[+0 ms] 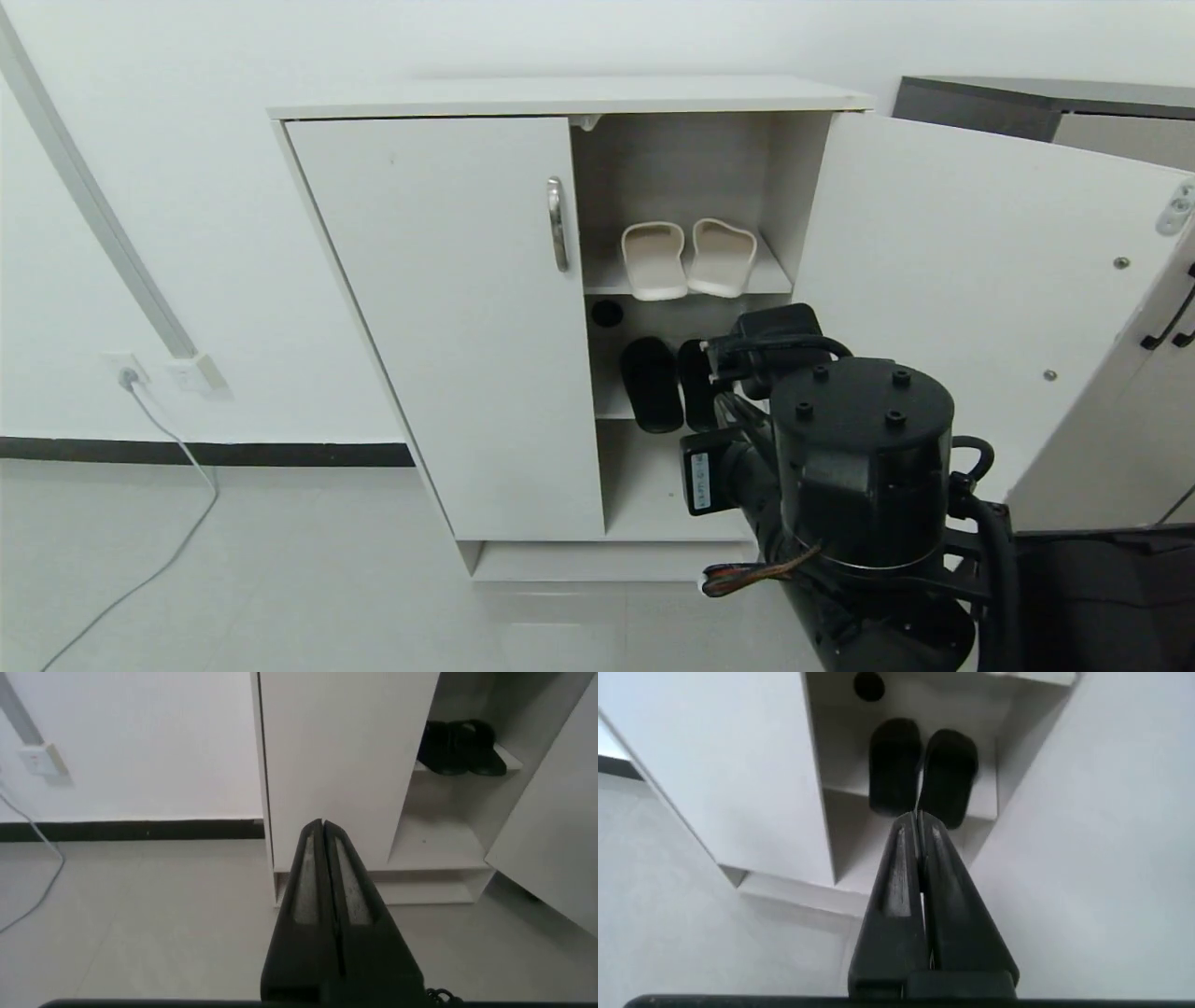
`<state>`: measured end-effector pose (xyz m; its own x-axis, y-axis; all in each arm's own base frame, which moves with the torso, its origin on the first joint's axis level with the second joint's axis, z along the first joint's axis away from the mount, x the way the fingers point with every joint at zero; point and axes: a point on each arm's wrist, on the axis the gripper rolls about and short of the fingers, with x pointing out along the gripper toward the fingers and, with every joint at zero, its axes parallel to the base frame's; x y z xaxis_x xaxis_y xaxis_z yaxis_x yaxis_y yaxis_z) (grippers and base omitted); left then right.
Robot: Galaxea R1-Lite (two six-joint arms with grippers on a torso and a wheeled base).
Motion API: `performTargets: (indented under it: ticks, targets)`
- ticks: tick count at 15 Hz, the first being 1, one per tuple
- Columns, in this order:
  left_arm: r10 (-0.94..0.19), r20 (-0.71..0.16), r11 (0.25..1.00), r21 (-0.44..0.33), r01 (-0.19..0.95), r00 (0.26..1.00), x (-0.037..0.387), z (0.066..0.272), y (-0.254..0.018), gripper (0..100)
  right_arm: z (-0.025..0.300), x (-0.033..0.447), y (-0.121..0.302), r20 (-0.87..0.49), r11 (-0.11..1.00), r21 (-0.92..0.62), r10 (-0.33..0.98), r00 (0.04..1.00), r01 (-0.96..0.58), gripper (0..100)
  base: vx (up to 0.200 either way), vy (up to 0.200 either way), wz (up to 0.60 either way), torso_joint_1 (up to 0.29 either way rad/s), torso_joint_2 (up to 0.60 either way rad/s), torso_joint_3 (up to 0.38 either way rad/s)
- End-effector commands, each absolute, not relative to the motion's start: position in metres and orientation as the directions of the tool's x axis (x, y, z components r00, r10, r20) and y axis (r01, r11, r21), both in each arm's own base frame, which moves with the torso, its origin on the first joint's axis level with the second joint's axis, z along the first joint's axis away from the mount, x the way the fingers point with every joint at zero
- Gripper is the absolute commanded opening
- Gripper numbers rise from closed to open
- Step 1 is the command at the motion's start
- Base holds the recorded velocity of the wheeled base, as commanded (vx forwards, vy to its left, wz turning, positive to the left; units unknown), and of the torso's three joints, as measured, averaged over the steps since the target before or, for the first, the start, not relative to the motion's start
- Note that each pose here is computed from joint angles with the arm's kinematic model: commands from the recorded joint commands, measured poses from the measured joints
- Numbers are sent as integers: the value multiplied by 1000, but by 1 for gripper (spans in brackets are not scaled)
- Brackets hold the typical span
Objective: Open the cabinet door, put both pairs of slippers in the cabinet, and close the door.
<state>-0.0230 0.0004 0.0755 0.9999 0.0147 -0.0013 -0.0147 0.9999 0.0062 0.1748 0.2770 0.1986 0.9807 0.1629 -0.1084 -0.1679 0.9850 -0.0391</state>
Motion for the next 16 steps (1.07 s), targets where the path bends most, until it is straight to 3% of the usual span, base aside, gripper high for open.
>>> performTargets:
  ticks: [1, 16]
  targets:
    - [15, -3, 1000, 6, -15, 1000, -23, 75, 0, 0, 195, 177, 278, -115, 985, -47, 159, 981, -165, 0, -200, 0, 0, 2, -7, 12]
    - [17, -3, 1000, 6, -17, 1000, -23, 75, 0, 0, 184, 194, 272, -126, 981, -34, 185, 975, -191, 0, 0, 0, 0, 0, 0, 0]
